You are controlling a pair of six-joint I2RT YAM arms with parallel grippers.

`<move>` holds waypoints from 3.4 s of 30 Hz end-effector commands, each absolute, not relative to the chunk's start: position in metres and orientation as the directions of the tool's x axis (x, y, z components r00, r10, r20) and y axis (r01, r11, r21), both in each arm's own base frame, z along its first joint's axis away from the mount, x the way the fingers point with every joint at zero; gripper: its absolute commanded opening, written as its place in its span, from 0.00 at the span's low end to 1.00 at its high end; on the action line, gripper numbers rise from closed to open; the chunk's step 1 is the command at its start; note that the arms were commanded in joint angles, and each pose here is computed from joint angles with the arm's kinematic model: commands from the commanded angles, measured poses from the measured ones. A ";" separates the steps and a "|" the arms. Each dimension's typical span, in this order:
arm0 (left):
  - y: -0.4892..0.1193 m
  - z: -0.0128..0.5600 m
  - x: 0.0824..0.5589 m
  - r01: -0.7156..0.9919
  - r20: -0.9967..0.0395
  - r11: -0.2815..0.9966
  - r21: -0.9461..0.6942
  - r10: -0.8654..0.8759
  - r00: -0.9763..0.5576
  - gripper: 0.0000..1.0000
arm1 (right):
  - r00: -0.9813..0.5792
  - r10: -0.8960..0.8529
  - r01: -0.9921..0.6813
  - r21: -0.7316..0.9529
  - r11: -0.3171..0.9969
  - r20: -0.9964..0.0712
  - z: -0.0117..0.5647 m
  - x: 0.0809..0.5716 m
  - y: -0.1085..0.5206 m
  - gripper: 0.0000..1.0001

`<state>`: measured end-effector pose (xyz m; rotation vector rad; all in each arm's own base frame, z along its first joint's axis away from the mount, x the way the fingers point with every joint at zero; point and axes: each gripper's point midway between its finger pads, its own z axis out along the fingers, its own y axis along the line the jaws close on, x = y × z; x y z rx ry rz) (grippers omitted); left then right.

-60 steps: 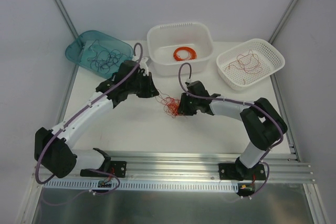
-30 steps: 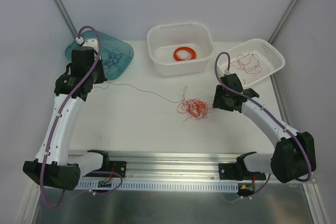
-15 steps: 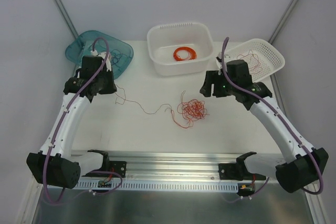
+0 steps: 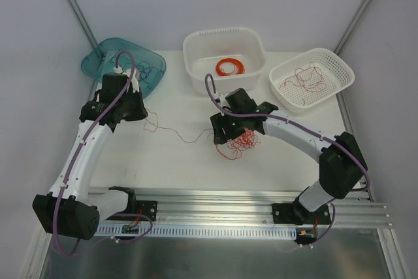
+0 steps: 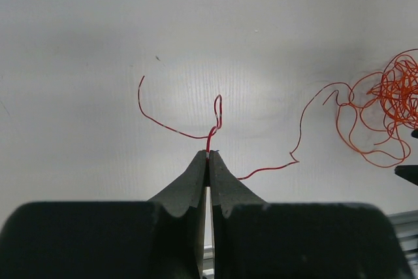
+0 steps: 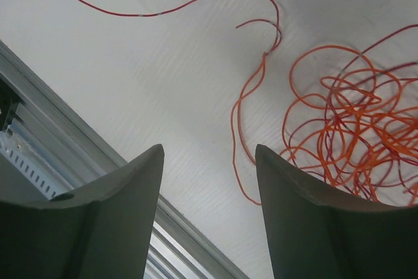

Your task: Untangle the cables

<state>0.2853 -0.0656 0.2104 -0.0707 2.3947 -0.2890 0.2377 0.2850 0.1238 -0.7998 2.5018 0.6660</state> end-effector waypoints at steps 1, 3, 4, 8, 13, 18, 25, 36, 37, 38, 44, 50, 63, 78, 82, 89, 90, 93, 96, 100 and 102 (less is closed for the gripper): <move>-0.064 0.219 0.285 0.013 -0.680 0.968 -0.249 -0.166 -0.714 0.00 | -0.734 -0.403 -0.630 0.326 0.705 -0.547 0.115 0.246 0.313 0.61; -0.063 0.218 0.285 0.004 -0.682 0.970 -0.243 -0.168 -0.712 0.00 | -0.752 -0.392 -0.605 0.319 0.729 -0.530 0.098 0.249 0.317 0.58; -0.062 0.217 0.285 0.000 -0.683 0.971 -0.239 -0.168 -0.711 0.00 | -0.764 -0.402 -0.595 0.310 0.742 -0.505 0.084 0.247 0.318 0.56; -0.056 0.220 0.289 -0.017 -0.697 0.977 -0.215 -0.166 -0.698 0.00 | -0.803 -0.377 -0.532 0.270 0.803 -0.462 0.053 0.250 0.312 0.53; -0.049 0.226 0.296 -0.033 -0.714 0.983 -0.179 -0.153 -0.683 0.00 | -0.824 -0.374 -0.499 0.233 0.835 -0.425 0.031 0.247 0.302 0.47; -0.032 0.235 0.317 -0.100 -0.735 0.988 -0.121 -0.157 -0.660 0.00 | -0.820 -0.389 -0.504 0.208 0.839 -0.419 0.026 0.238 0.289 0.25; 0.031 0.238 0.351 -0.307 -0.737 0.948 -0.078 -0.262 -0.623 0.00 | -0.792 -0.407 -0.520 0.154 0.840 -0.456 0.050 0.217 0.250 0.01; 0.103 0.244 0.366 -0.508 -0.725 0.850 -0.139 -0.437 -0.533 0.00 | -0.815 -0.026 -0.152 0.171 0.973 -0.579 0.118 0.237 0.113 0.01; 0.102 0.246 0.368 -0.505 -0.727 0.850 -0.148 -0.440 -0.528 0.00 | -0.805 -0.007 -0.134 0.170 0.976 -0.593 0.123 0.240 0.105 0.01; 0.098 0.246 0.370 -0.489 -0.721 0.856 -0.168 -0.445 -0.532 0.00 | -0.806 0.010 -0.145 0.214 0.966 -0.591 0.129 0.238 0.108 0.01; 0.055 0.246 0.371 -0.342 -0.668 0.881 -0.327 -0.471 -0.576 0.00 | -0.804 0.000 -0.227 0.307 0.924 -0.594 0.152 0.247 0.123 0.01; -0.002 0.257 0.359 -0.144 -0.646 0.888 -0.436 -0.420 -0.637 0.00 | -0.786 -0.070 -0.330 0.321 0.888 -0.614 0.169 0.255 0.149 0.37; -0.139 0.267 0.318 0.137 -0.569 0.795 -0.590 -0.290 -0.769 0.00 | -0.569 -0.164 -0.673 0.342 0.656 -0.806 0.250 0.254 0.260 0.76; -0.201 0.278 0.287 0.263 -0.552 0.722 -0.640 -0.194 -0.811 0.00 | -0.531 -0.204 -0.784 0.386 0.485 -0.822 0.219 0.263 0.360 0.88; -0.202 0.279 0.283 0.268 -0.556 0.720 -0.639 -0.193 -0.808 0.00 | -0.537 -0.213 -0.792 0.401 0.460 -0.817 0.211 0.264 0.374 0.83; -0.185 0.263 0.292 0.215 -0.589 0.793 -0.570 -0.211 -0.780 0.00 | -0.519 -0.233 -0.807 0.380 0.452 -0.823 0.219 0.254 0.367 0.06; -0.181 0.257 0.293 0.206 -0.594 0.809 -0.551 -0.207 -0.778 0.00 | -0.512 -0.241 -0.809 0.368 0.459 -0.825 0.225 0.250 0.360 0.01; -0.167 0.242 0.300 0.158 -0.608 0.855 -0.494 -0.209 -0.766 0.00 | -0.486 -0.258 -0.816 0.328 0.476 -0.835 0.236 0.245 0.345 0.01; -0.164 0.237 0.302 0.145 -0.610 0.868 -0.476 -0.206 -0.765 0.08 | -0.472 -0.264 -0.818 0.306 0.487 -0.841 0.245 0.240 0.335 0.01; -0.164 0.245 0.304 0.187 -0.644 0.865 -0.466 -0.186 -0.742 0.30 | -0.449 -0.247 -0.806 0.271 0.526 -0.859 0.268 0.241 0.321 0.01; -0.162 0.254 0.304 0.213 -0.681 0.866 -0.452 -0.180 -0.710 0.52 | -0.441 -0.243 -0.800 0.257 0.542 -0.864 0.278 0.244 0.315 0.01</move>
